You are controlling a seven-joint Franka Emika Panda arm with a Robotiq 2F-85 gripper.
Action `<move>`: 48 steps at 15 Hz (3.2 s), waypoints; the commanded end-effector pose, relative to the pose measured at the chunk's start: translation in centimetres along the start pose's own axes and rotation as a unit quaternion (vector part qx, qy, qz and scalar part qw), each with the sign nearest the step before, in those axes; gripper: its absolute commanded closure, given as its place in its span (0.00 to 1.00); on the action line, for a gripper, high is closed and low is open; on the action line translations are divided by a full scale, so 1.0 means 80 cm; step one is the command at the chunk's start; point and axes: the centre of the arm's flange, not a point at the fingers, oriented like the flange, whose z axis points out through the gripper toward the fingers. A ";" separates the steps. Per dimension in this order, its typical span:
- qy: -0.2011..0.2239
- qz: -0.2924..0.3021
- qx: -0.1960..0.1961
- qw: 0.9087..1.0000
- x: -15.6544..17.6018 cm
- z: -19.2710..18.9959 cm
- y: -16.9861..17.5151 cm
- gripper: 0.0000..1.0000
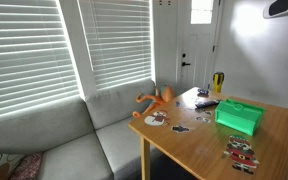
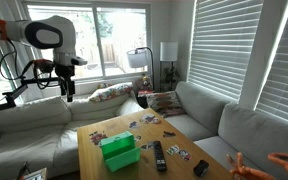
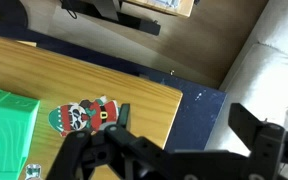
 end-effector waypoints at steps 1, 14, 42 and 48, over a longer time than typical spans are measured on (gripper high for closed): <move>0.000 0.000 0.000 1.000 0.000 0.000 0.000 0.00; 0.042 0.139 -0.065 0.987 0.045 0.033 0.225 0.00; 0.085 0.113 -0.051 0.989 0.100 0.122 0.380 0.00; 0.114 0.131 -0.032 0.984 0.105 0.130 0.390 0.00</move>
